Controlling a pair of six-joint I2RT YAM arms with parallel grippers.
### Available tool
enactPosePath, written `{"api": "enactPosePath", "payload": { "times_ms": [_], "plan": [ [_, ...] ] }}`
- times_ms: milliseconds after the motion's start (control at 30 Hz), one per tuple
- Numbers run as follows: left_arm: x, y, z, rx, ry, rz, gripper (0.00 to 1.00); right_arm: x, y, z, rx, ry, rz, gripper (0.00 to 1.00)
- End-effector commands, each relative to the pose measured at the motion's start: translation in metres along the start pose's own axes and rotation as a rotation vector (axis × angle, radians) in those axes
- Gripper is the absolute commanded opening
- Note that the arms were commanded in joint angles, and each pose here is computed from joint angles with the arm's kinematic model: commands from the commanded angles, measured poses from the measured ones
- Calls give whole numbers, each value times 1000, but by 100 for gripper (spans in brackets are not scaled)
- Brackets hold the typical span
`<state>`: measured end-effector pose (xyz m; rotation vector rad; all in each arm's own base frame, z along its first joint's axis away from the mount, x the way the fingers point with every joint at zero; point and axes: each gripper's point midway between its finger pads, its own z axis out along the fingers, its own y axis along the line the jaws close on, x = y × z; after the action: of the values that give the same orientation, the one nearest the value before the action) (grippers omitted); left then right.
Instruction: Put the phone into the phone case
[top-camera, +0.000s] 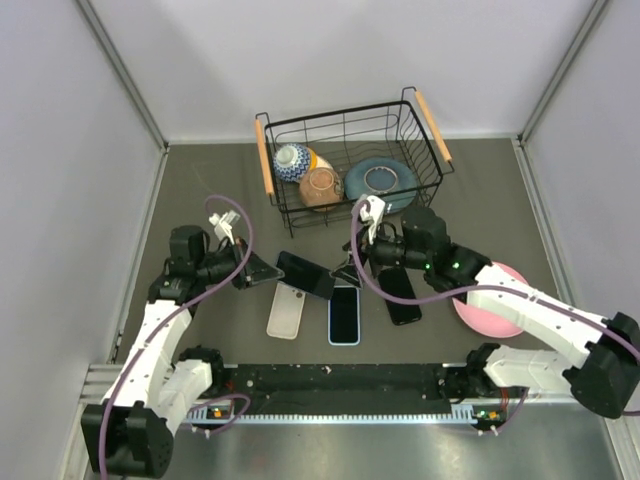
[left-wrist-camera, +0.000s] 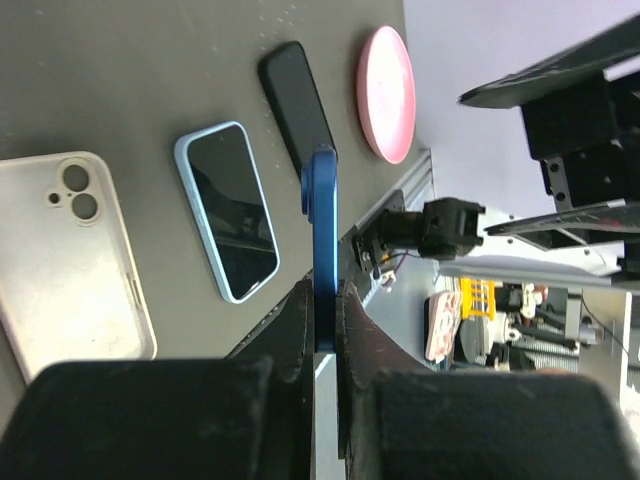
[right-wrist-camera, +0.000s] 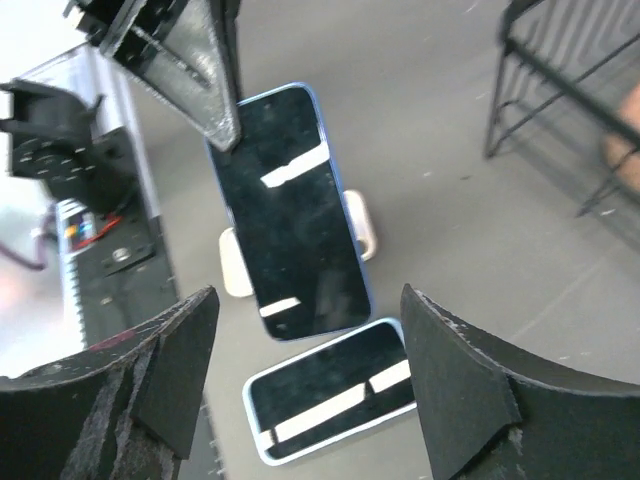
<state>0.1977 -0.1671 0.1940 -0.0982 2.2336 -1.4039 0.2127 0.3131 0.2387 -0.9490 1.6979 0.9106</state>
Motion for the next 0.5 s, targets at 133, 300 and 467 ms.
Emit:
{"api": "enactPosePath", "payload": {
  "times_ms": [133, 300, 467],
  "plan": [
    [17, -36, -1, 224, 131, 148, 0, 14, 32, 1, -366, 185, 352, 66],
    [33, -44, 3, 267, 196, 165, 0, 18, 39, 13, -470, 212, 407, 66],
    [39, -43, 5, 279, 227, 158, 0, 20, 38, 20, -497, 225, 406, 68]
  ]
}}
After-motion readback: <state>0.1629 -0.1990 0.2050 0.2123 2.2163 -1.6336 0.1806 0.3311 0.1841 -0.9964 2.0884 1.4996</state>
